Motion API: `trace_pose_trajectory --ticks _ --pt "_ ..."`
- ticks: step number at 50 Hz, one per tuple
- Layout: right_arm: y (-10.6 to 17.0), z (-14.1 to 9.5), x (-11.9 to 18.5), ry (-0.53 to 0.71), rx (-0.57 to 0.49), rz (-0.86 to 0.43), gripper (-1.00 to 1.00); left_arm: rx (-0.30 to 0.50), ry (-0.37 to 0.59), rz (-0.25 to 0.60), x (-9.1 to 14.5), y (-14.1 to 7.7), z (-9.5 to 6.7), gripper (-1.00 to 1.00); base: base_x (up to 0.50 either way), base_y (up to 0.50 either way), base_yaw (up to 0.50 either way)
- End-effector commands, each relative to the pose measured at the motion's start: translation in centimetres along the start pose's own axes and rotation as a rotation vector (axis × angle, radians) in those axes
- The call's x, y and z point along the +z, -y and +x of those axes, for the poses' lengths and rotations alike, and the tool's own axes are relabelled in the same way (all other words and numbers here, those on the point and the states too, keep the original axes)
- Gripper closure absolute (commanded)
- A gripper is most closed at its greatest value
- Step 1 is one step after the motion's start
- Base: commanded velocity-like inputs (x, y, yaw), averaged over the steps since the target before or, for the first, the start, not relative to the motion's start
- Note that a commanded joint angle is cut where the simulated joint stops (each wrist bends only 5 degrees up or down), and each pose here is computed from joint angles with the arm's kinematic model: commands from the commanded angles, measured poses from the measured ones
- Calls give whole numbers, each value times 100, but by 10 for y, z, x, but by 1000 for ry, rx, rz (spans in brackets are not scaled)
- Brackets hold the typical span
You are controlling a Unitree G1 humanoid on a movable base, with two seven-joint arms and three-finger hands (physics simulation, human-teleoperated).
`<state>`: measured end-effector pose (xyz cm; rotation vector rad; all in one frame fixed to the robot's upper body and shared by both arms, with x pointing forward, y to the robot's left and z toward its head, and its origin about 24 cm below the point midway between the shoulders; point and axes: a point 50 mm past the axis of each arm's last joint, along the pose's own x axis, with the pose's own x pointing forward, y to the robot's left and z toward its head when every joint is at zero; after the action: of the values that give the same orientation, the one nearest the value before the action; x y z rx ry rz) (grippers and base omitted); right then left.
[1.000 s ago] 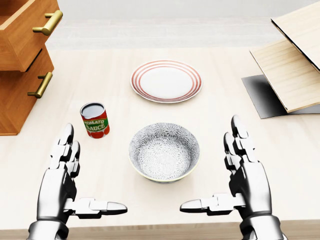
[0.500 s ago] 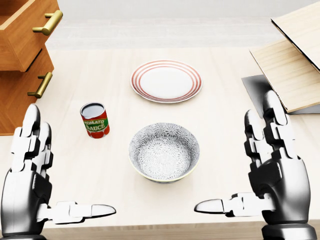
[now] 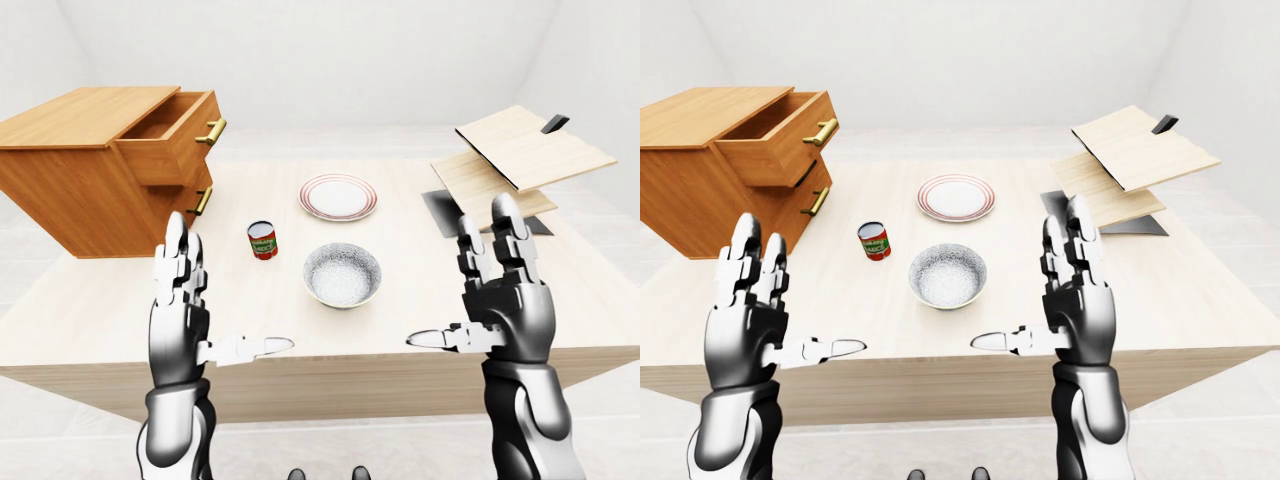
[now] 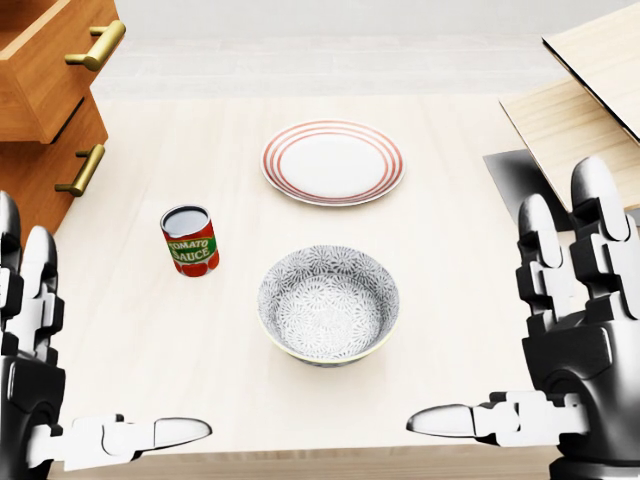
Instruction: Close the top drawer of the cabinet.
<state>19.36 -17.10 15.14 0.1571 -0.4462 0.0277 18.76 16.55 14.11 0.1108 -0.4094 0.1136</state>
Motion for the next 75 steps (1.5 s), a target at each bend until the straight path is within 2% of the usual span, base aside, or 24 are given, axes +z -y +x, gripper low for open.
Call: trace_pose_trajectory --ticks 1,12,16,18,23,28,45,49,51,58,75 --pt "1 0 4 18 -3 6 -100 23 34 -18 9 -4 -3 -100 0 0 0" --pt "1 -1 6 25 -5 11 -100 30 46 -24 12 -5 -4 -100 0 0 0" --pt "1 0 6 29 -4 22 -100 39 74 -25 20 -6 -8 -100 0 0 0" --pt "1 -1 9 41 -4 27 -100 0 75 -7 21 -1 -9 -100 0 0 0" --pt "1 -4 20 85 9 53 -100 3 94 -30 25 -2 -11 -100 0 0 0" --pt "-1 -4 16 67 17 46 -100 -11 117 -45 29 -2 -11 -100 0 0 0" --pt "0 -3 17 70 13 44 -100 -7 103 -46 27 -1 -11 -100 0 0 0" --pt "0 -3 16 66 12 43 -100 -15 54 -55 21 0 -7 -100 0 0 0" --pt "0 -3 15 61 11 42 -100 -11 98 -62 26 -1 -11 -100 0 0 0" --pt "1 -2 15 65 7 31 -100 -21 77 -50 21 1 -9 -100 0 0 0" --pt "1 -2 15 65 8 25 -100 -8 84 -42 22 -1 -9 -100 0 49 0"
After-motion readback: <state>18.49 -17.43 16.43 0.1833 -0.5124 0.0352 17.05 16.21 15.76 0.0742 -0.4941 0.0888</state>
